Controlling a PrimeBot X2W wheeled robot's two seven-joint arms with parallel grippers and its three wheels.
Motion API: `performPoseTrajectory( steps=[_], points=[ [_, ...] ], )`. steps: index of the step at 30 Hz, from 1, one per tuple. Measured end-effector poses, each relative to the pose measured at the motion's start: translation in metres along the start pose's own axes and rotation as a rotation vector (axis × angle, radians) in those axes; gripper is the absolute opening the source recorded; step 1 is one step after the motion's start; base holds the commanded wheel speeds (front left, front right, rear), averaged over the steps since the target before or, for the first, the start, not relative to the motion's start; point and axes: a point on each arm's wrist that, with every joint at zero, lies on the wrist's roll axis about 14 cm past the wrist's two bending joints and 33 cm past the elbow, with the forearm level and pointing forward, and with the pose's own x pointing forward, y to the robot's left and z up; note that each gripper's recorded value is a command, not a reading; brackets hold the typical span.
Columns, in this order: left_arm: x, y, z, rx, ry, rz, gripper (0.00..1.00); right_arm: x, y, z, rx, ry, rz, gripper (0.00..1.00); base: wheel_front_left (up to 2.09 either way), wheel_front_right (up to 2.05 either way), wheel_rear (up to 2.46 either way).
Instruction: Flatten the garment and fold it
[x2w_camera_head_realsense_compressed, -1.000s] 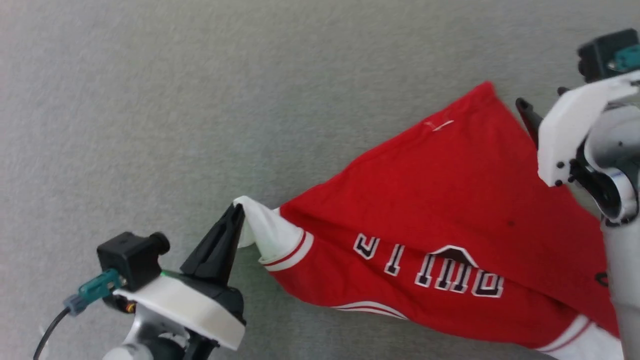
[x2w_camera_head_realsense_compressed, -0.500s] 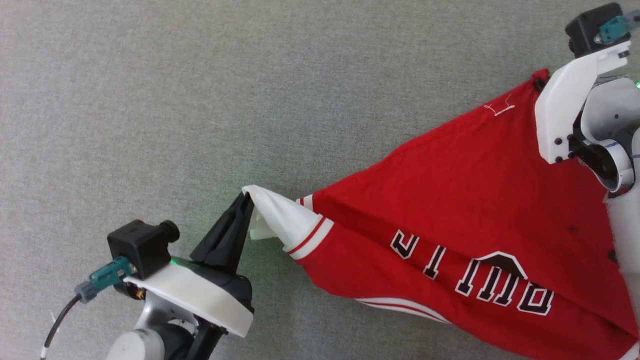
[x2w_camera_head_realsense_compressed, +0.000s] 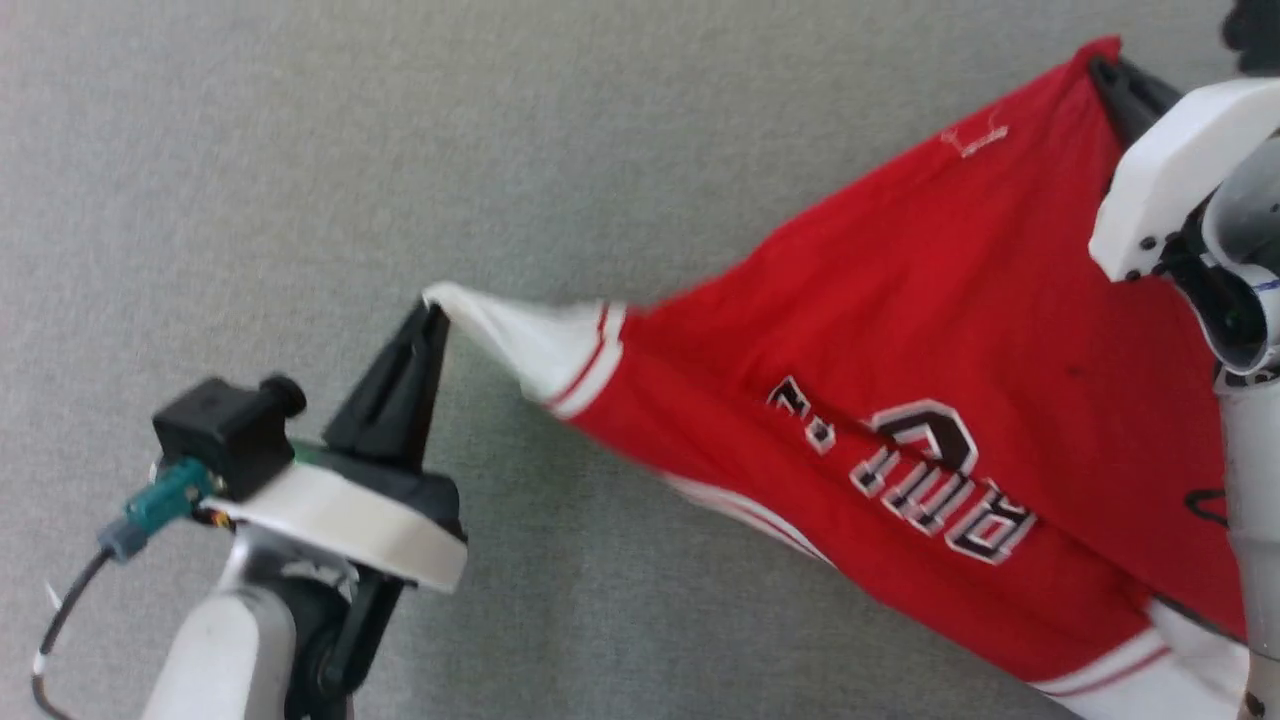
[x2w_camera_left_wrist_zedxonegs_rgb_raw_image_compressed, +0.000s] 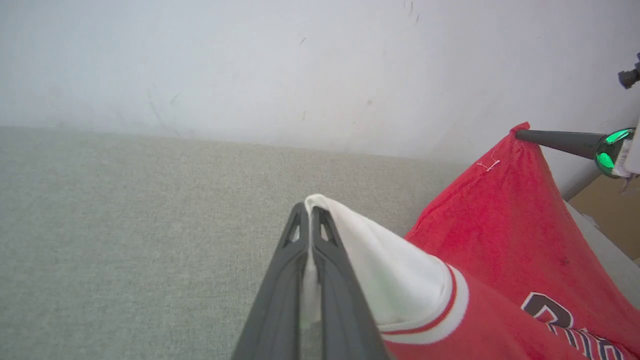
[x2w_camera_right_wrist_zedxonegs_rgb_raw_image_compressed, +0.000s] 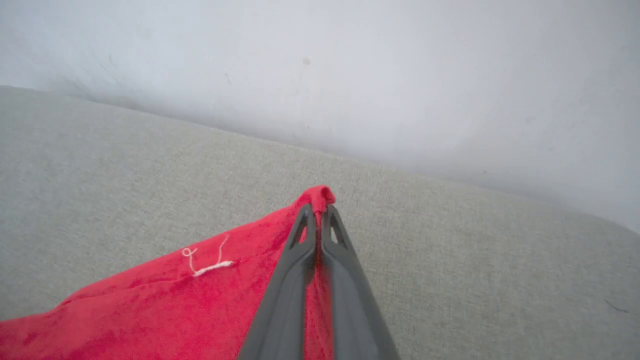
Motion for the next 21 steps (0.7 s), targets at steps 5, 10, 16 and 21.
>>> performPoseTrajectory(
  steps=[5, 10, 16, 21],
  points=[
    [0.014, -0.015, 0.054, 0.096, -0.140, -0.049, 0.00, -0.038, -0.013, 0.057, 0.041, -0.218, -0.054, 0.00, 0.00, 0.00, 0.00],
    [0.029, -0.035, 0.115, 0.195, -0.265, -0.108, 0.00, -0.083, -0.024, 0.106, 0.071, -0.406, -0.102, 0.00, 0.00, 0.00, 0.00],
    [0.048, -0.063, 0.173, 0.327, -0.345, -0.177, 0.00, -0.128, -0.030, 0.154, 0.071, -0.553, -0.138, 0.00, 0.00, 0.00, 0.00],
    [0.061, -0.093, 0.215, 0.392, -0.397, -0.228, 0.00, -0.155, -0.027, 0.190, 0.034, -0.629, -0.149, 0.00, 0.00, 0.00, 0.00]
  ],
)
